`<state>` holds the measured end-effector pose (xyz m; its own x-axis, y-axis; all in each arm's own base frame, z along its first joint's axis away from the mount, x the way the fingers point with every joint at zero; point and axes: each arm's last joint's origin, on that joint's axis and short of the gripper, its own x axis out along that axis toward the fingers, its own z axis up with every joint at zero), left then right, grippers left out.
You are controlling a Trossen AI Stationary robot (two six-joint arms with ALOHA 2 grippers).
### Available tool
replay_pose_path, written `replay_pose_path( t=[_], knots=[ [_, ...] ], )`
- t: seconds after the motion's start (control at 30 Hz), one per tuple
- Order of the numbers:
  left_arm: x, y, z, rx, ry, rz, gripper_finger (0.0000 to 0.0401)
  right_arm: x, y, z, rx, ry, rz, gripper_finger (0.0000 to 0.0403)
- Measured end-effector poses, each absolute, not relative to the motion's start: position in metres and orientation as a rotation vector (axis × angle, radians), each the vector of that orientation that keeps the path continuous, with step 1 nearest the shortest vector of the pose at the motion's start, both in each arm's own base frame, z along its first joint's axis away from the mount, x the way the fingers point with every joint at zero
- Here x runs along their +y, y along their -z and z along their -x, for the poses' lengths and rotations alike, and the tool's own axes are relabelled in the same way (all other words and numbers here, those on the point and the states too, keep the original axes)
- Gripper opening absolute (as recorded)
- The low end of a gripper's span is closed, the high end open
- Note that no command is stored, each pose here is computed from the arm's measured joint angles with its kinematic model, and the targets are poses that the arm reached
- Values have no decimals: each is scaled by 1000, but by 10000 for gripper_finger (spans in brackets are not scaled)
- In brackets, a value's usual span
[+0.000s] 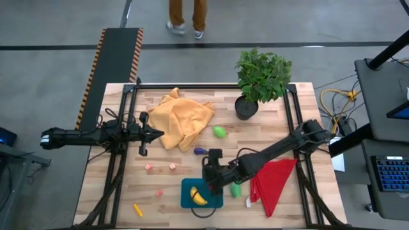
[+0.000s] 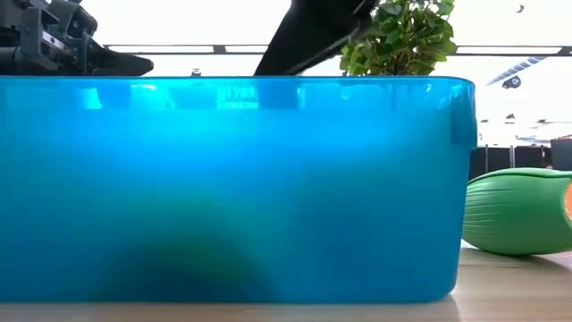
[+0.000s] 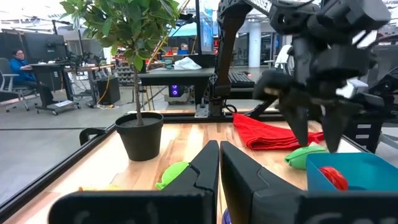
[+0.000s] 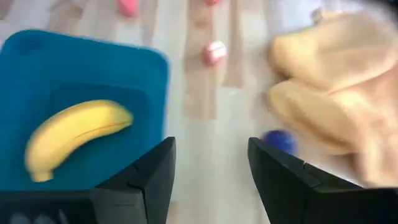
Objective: Pick and placing Produce into tupperware
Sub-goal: Put the green melon into the blue bin
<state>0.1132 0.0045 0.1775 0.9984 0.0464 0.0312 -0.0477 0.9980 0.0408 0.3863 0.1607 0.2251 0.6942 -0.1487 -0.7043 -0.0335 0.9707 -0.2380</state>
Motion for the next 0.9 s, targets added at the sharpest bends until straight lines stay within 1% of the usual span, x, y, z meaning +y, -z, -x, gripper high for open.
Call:
replay_pose_path(
  t=[0.17,0.27,0.53,0.73,0.83,0.9],
  knots=[
    [5,-177,-113,-30,-47,-42,0,148,-231,-389,786,87,357,194],
    [5,-177,-113,-30,-47,-42,0,135,-231,-394,794,107,373,194],
    [5,-177,-113,-30,-47,-42,0,106,-234,-401,795,212,268,194],
    [5,-177,-113,-29,-47,-41,0,106,-223,-403,835,161,209,194],
    [5,-177,-113,-29,-48,-41,0,106,-219,-403,858,176,188,208],
    [5,-177,-113,-30,-47,-41,0,104,-217,-400,886,196,169,229]
  ],
)
